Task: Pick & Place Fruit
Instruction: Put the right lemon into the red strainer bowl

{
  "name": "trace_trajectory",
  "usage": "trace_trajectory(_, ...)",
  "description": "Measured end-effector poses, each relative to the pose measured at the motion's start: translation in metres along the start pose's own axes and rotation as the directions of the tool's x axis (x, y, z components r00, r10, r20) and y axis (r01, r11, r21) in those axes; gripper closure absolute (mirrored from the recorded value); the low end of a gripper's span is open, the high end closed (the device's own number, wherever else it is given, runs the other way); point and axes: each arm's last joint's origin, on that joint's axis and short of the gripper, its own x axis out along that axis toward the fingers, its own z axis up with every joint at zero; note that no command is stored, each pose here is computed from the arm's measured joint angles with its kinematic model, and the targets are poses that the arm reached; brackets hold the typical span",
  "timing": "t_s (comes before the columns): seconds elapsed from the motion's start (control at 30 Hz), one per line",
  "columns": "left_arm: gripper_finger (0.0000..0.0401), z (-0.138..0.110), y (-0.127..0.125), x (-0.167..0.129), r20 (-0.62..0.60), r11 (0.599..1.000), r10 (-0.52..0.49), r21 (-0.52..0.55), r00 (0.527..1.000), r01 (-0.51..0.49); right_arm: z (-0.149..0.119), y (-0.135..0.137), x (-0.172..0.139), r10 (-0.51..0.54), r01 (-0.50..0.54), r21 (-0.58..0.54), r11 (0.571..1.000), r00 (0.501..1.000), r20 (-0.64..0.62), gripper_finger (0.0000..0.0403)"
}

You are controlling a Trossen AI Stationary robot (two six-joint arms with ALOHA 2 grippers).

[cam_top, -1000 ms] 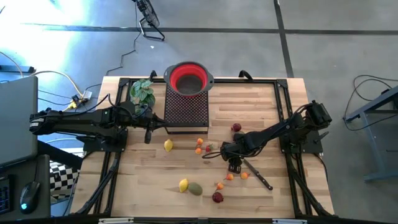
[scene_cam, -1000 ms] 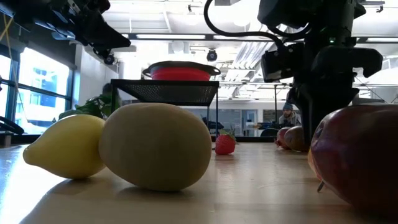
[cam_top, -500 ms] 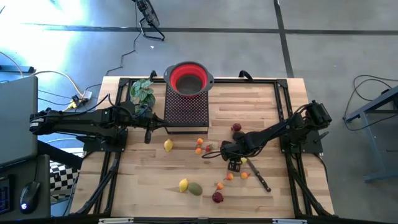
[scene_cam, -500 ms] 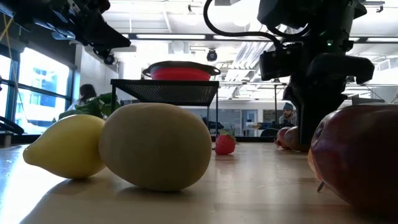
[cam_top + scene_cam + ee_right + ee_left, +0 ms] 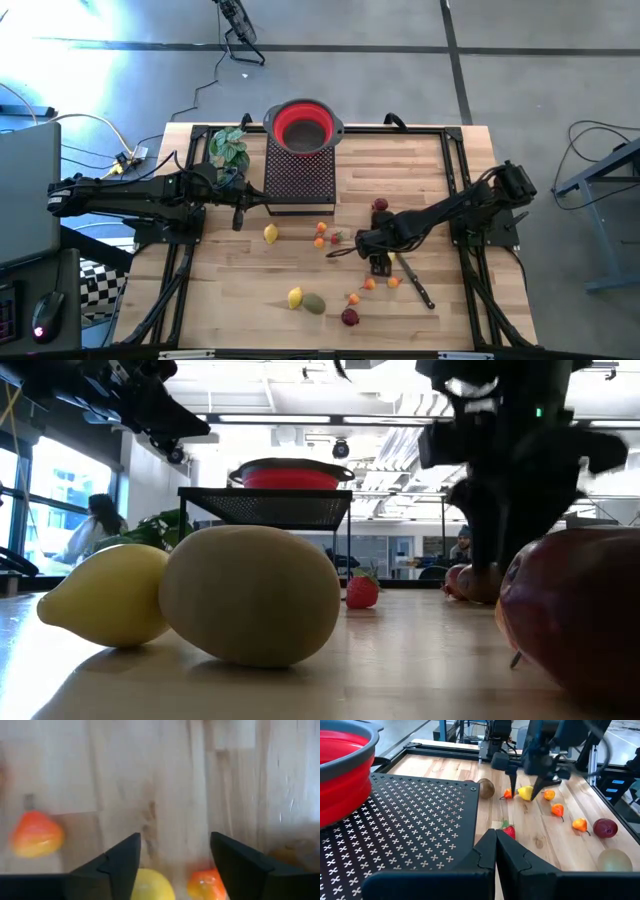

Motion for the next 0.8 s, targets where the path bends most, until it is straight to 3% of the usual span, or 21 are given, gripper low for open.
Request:
trace_trajectory(0.17,0.0401,0.000,0.000,0.000,0.001,1.000,0.000,-0.003,1.000,0.000,0.007,-0.001,-0.032,0.003,-0.002,0.035,0.999,1.000,-0.014,0.0138)
trace_trajectory(0.27,0.0401,0.000,0.000,0.000,0.001,1.000,0.000,-0.003,1.000,0.000,0.002,-0.002,-0.042,0.036,-0.024,0.161,0.987,0.996,-0.076,0.0138)
trace_trajectory(0.33,0.0401,0.000,0.000,0.000,0.001,1.000,0.000,-0.003,1.000,0.000,0.000,-0.004,-0.044,0.062,-0.025,0.292,0.956,0.991,-0.117,0.0142)
trace_trajectory(0.4,0.0401,0.000,0.000,0.000,0.000,1.000,0.000,-0.002,1.000,0.000,-0.003,-0.004,-0.044,0.069,0.001,0.420,0.908,0.986,-0.153,0.0146)
trace_trajectory(0.53,0.0401,0.000,0.000,0.000,0.000,1.000,0.004,-0.002,1.000,-0.004,-0.002,-0.003,-0.039,0.065,0.052,0.644,0.763,0.986,-0.157,0.0150)
trace_trajectory(0.8,0.0401,0.000,0.000,0.000,0.000,1.000,0.006,-0.003,1.000,-0.006,0.004,0.001,-0.036,0.082,0.032,0.836,0.547,0.992,-0.092,0.0150)
